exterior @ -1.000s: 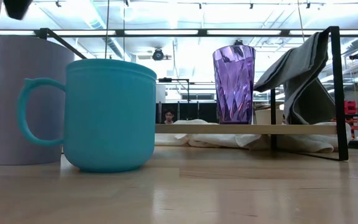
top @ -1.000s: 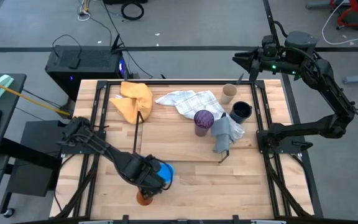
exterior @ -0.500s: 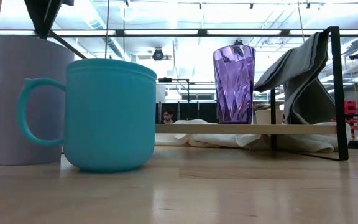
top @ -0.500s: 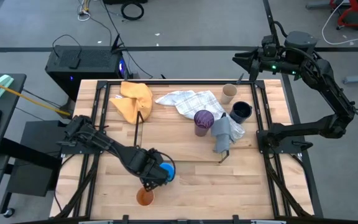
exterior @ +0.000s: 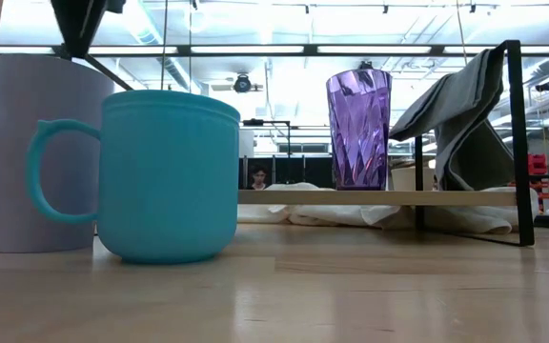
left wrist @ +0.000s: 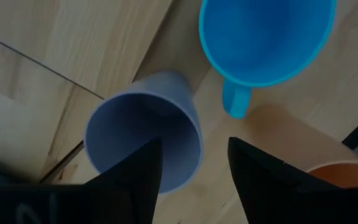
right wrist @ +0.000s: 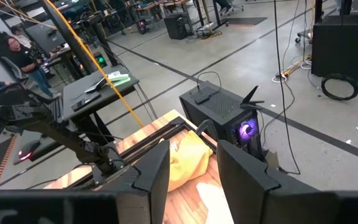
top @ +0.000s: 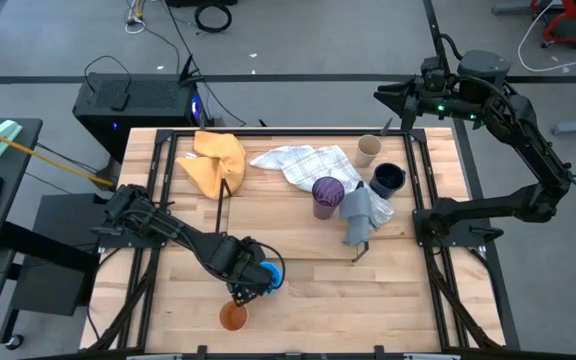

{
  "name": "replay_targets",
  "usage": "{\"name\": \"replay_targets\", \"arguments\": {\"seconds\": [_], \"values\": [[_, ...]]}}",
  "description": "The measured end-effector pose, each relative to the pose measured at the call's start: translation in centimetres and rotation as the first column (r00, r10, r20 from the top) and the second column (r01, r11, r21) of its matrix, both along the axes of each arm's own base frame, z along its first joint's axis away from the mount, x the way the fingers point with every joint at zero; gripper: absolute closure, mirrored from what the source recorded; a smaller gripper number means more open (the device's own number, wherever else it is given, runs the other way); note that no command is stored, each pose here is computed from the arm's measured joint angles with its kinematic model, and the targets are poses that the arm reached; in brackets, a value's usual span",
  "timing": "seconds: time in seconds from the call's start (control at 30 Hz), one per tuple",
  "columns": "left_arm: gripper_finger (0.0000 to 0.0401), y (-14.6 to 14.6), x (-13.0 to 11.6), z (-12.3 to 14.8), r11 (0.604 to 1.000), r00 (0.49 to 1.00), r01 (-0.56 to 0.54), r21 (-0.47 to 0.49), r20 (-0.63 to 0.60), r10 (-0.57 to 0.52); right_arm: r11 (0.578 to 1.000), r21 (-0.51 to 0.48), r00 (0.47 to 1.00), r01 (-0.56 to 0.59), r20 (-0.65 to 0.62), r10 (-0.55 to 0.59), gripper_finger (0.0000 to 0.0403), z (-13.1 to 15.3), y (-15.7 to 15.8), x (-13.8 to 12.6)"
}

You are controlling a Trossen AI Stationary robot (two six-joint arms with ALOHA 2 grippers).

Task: Stack small to large cups/mugs on shelf
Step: Put the blue cup on the shelf

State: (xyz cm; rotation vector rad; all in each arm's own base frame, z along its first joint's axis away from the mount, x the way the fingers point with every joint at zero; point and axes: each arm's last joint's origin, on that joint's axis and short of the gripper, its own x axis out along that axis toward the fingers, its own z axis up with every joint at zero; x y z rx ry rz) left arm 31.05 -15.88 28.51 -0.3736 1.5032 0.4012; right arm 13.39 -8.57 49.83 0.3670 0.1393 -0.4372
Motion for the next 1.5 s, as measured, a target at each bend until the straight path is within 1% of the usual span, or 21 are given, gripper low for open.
{"name": "replay_targets", "arguments": {"seconds": [0.2,0.3,0.5,0.8,0.9,1.0,1.07,1.17,1.2,1.5], "values": [[0.0214,0.1,0.4,-0.2,1.0,1.0,-0.016,-0.008,0.014,0.016,1.0,0.0,1.0,0.0,0.0,0.0,0.0263,0.0,0.0,0.0],[0.0221,0.1,0.8,-1.1,1.0,1.0,-0.02,0.011,-0.023,0.02,1.0,0.0,1.0,0.0,0.0,0.0,0.0263,0.0,0.0,0.0],[0.0235,-0.4,1.5,-3.1,1.0,0.995,0.01,0.01,-0.098,-0.009,1.0,0.005,1.0,0.001,0.001,-0.001,0.0263,0.0,0.0,0.0],[0.0253,-0.3,1.3,-3.3,1.0,0.992,0.022,0.023,-0.128,-0.019,1.0,0.006,1.0,0.001,0.0,-0.001,0.0263,0.0,0.0,0.0],[0.027,-0.4,1.3,-3.3,0.999,0.992,0.03,0.021,-0.126,-0.028,1.0,0.007,1.0,0.001,0.0,-0.001,0.0263,0.0,0.0,0.0],[0.0297,-0.4,1.3,-3.3,0.999,0.991,0.047,0.02,-0.129,-0.044,1.0,0.007,1.0,0.001,0.0,-0.001,0.0263,0.0,0.0,0.0],[0.0324,-0.4,1.3,-3.3,0.998,0.99,0.057,0.019,-0.129,-0.054,1.0,0.007,1.0,0.001,0.0,-0.001,0.0263,0.0,0.0,0.0],[0.0376,-0.3,1.4,-3.3,0.998,0.99,0.054,0.012,-0.129,-0.052,1.0,0.006,1.0,0.001,-0.001,-0.001,0.0263,0.0,0.0,0.0],[0.0386,-0.3,1.4,-3.2,0.998,0.99,0.055,0.011,-0.127,-0.053,1.0,0.007,1.0,0.001,0.0,-0.001,0.0263,0.0,0.0,0.0],[0.0392,-0.4,1.4,-3.2,0.998,0.991,0.063,0.014,-0.117,-0.061,1.0,0.006,1.0,0.001,0.0,-0.001,0.0264,0.0,0.0,0.0]]}}
